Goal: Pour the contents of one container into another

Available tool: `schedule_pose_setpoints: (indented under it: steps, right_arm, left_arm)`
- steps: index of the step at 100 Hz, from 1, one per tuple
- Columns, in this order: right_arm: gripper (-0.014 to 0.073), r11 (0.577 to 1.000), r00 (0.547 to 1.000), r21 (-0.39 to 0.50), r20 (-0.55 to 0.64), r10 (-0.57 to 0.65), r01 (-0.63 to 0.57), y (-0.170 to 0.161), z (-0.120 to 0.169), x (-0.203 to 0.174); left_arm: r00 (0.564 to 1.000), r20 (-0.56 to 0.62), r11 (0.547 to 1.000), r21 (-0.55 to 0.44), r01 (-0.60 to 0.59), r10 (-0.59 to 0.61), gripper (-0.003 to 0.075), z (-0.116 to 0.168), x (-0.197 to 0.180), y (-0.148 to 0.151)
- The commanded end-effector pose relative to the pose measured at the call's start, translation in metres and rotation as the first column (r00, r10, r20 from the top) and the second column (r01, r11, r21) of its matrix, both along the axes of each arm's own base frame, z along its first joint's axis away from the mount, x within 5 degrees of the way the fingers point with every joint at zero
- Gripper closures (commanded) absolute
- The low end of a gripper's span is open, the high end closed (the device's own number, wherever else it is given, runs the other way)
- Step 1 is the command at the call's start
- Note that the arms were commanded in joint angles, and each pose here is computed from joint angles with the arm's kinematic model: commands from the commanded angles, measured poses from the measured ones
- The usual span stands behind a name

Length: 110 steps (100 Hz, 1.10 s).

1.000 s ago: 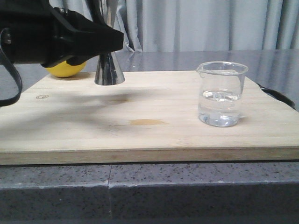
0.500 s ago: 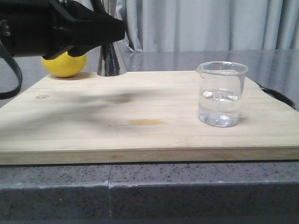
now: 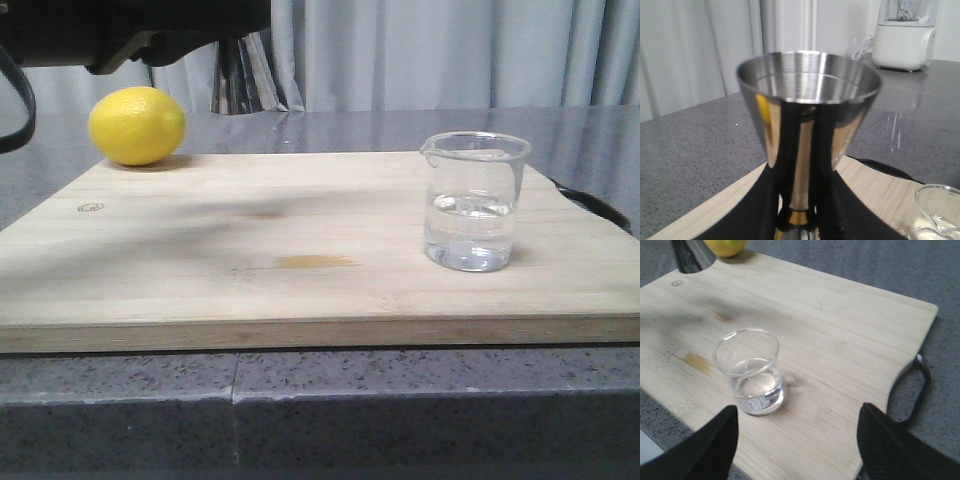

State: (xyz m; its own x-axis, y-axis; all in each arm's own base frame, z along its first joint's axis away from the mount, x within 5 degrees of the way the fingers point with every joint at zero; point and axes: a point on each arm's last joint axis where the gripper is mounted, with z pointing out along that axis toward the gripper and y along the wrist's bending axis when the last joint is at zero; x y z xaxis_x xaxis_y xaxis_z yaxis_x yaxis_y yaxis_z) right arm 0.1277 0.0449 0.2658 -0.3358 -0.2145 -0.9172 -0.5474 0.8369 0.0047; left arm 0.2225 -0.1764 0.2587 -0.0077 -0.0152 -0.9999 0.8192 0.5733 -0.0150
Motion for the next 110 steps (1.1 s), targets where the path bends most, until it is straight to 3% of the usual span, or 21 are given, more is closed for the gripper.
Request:
schedule_pose_setpoints:
  steps: [1, 47, 84, 110]
  right_arm:
    - [0.0134, 0.999, 0.999, 0.024, 0.031, 0.026, -0.026, 0.003, 0.006, 0.009]
    - [0.0134, 0.982, 0.983, 0.027, 0.018, 0.185, -0.185, 0.013, -0.008, 0.03]
    - [0.0134, 0.978, 0.979, 0.049, 0.001, 0.203, -0.203, 0.014, -0.021, 0.047]
    - [0.0134, 0.953, 0.958, 0.102, 0.014, 0.285, -0.285, 0.02, -0.029, 0.056]
  left_arm:
    - [0.997, 0.079, 0.994, -0.11, 0.016, -0.007, 0.0739, 0.027, -0.001, 0.001]
    - [0.997, 0.079, 0.994, -0.11, 0.016, -0.007, 0.0739, 0.027, -0.001, 0.001]
    - [0.997, 0.079, 0.994, -0.11, 0.016, -0.007, 0.0739, 0.027, -0.001, 0.001]
    - [0.997, 0.079, 0.994, -0.11, 0.016, -0.007, 0.0739, 0.027, -0.001, 0.001]
